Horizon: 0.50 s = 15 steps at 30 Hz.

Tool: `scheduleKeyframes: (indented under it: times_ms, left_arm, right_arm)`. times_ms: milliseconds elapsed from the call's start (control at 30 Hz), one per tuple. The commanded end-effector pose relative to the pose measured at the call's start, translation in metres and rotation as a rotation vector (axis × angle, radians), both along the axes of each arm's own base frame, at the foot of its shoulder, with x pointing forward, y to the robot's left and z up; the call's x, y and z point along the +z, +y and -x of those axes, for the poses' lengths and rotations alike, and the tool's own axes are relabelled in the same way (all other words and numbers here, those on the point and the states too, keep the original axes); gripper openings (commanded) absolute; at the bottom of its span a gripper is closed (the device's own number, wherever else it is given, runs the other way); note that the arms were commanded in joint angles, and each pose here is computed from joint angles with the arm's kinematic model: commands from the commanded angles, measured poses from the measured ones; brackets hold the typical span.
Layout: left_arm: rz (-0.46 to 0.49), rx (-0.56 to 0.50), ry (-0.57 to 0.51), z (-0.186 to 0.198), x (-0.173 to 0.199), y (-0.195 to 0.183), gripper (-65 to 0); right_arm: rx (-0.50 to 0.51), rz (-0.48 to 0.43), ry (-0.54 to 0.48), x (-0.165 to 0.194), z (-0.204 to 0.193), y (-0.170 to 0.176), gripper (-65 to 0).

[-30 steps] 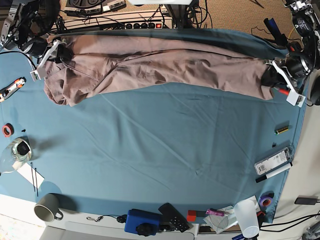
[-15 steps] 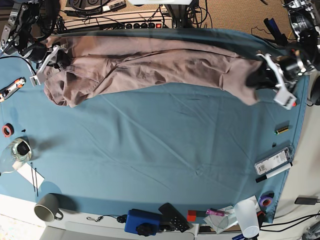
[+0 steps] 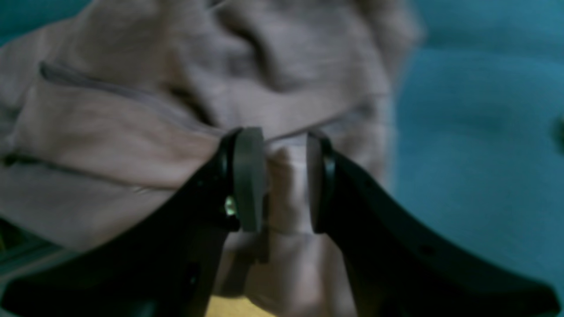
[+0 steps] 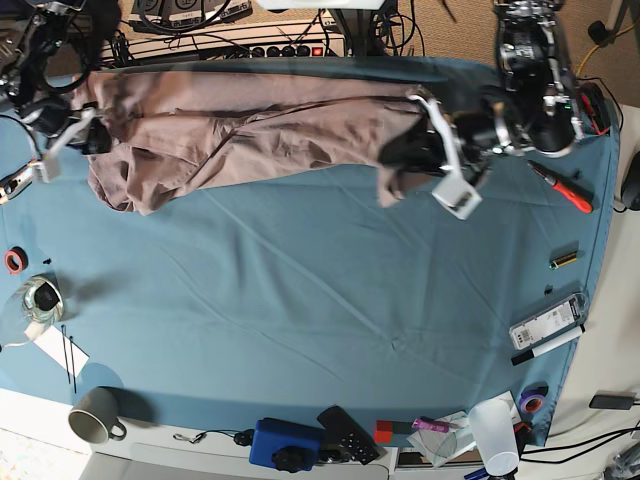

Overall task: Fold the T-shirt properly
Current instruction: 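Lift the shirt end with the left gripper and fold it toward the right gripper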

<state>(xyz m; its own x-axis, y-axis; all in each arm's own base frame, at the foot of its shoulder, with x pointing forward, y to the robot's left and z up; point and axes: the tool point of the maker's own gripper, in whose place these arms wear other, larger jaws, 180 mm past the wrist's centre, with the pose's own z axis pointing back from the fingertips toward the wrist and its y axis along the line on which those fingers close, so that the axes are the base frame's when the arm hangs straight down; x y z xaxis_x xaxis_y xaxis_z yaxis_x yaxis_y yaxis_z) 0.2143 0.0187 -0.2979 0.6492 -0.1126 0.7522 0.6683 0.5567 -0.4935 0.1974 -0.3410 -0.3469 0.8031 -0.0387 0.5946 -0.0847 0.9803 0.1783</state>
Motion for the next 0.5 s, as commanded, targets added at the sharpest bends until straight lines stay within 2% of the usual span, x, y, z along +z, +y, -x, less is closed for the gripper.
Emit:
scheduleKeyframes:
  times_ms: [0, 100, 267, 467]
  left_arm:
    - [0.043, -0.007, -0.049, -0.004, 0.014, -0.01, -65.0]
    - [0.071, -0.056, -0.055, 0.001, 0.018, -0.035, -65.0]
    - [0.061, -0.127, -0.094, 0.003, 0.023, -0.076, -65.0]
    - [-0.046, -0.184, -0.141, 0.003, 0.011, -0.113, -65.0]
  right_arm:
    - [-0.016, 0.024, -0.055, 0.017, -0.007, -0.012, -47.4]
    - [-0.069, 0.045, -0.083, 0.028, -0.004, -0.029, -47.4]
    - [-0.109, 0.061, -0.099, 0.035, 0.0, -0.042, -47.4]
    - [-0.108, 0.061, -0.093, 0.034, 0.001, -0.041, -47.4]
